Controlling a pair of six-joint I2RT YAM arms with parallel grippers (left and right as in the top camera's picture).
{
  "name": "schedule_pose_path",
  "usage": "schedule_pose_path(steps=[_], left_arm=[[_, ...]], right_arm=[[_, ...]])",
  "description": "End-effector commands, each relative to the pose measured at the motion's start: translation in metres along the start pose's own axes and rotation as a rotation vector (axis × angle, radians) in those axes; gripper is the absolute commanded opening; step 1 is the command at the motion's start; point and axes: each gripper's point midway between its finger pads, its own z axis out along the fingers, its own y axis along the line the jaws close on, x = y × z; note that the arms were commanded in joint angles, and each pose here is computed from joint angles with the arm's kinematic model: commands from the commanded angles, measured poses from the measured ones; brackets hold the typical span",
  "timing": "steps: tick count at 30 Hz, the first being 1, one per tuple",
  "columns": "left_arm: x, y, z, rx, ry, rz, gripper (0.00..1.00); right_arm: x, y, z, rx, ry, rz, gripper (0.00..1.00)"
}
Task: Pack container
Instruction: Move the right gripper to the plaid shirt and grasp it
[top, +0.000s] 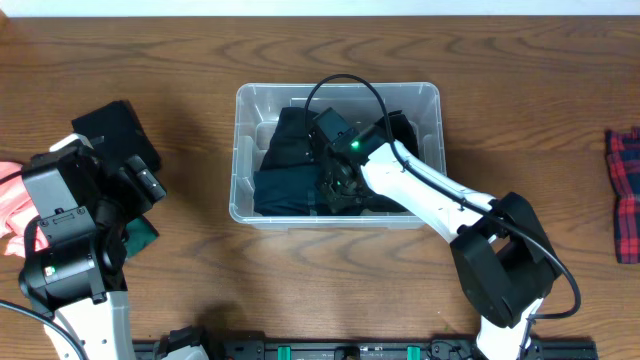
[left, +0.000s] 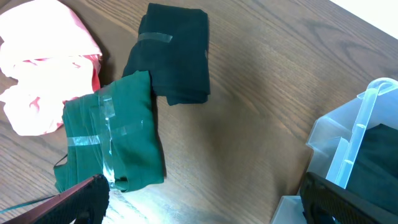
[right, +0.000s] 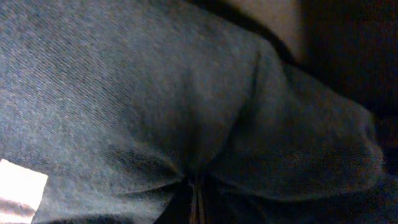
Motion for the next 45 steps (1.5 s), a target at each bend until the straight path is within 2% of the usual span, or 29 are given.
schedule_pose_path(steps=[1,3,4,5,6,7,11,15,19,25,33,39,45], left_arm=[[-0.005,0.000,-0.004,0.000,-0.014,-0.006,0.98],[-0.005,0.000,-0.004,0.000,-0.014,-0.005,0.98],[-0.005,0.000,-0.004,0.000,-0.014,-0.005,0.98],[-0.005,0.000,-0.004,0.000,-0.014,-0.006,0.98],[-0.005,0.000,-0.004,0.000,-0.014,-0.005,0.98],[-0.005,0.000,-0.004,0.000,-0.014,-0.005,0.98],[-0.005,0.000,-0.004,0.000,-0.014,-0.005,0.98],[-0.005,0.000,-0.004,0.000,-0.014,-0.005,0.98],[-0.005,0.000,-0.004,0.000,-0.014,-0.005,0.98],[-0.005,0.000,-0.004,0.000,-0.014,-0.005,0.98],[-0.005,0.000,-0.004,0.000,-0.014,-0.005,0.98],[-0.005,0.000,-0.004,0.000,-0.014,-0.005,0.98],[-0.004,0.000,-0.004,-0.001,-0.010,-0.005,0.98]], right_arm=[[-0.012,-0.025,-0.033,0.074,-0.075,0.041,0.02],[-0.025,-0.045,-0.069,0.132,-0.176,0.075,0.08],[-0.030,-0.063,-0.094,0.178,-0.248,0.110,0.18],[-0.033,-0.078,-0.115,0.215,-0.303,0.142,0.43],[-0.034,-0.095,-0.134,0.254,-0.352,0.182,0.90],[-0.032,-0.116,-0.155,0.297,-0.404,0.235,0.99],[-0.001,-0.201,-0.200,0.447,-0.458,0.445,0.99],[0.053,-0.286,-0.198,0.535,-0.367,0.674,0.99],[0.129,-0.361,-0.169,0.622,-0.192,0.892,0.99],[0.228,-0.424,-0.136,0.789,0.110,1.045,0.99],[0.278,-0.470,-0.107,0.827,0.179,1.121,0.99],[0.291,-0.484,-0.086,0.822,0.225,1.088,0.99],[0.295,-0.508,-0.079,0.866,0.182,1.081,0.99]])
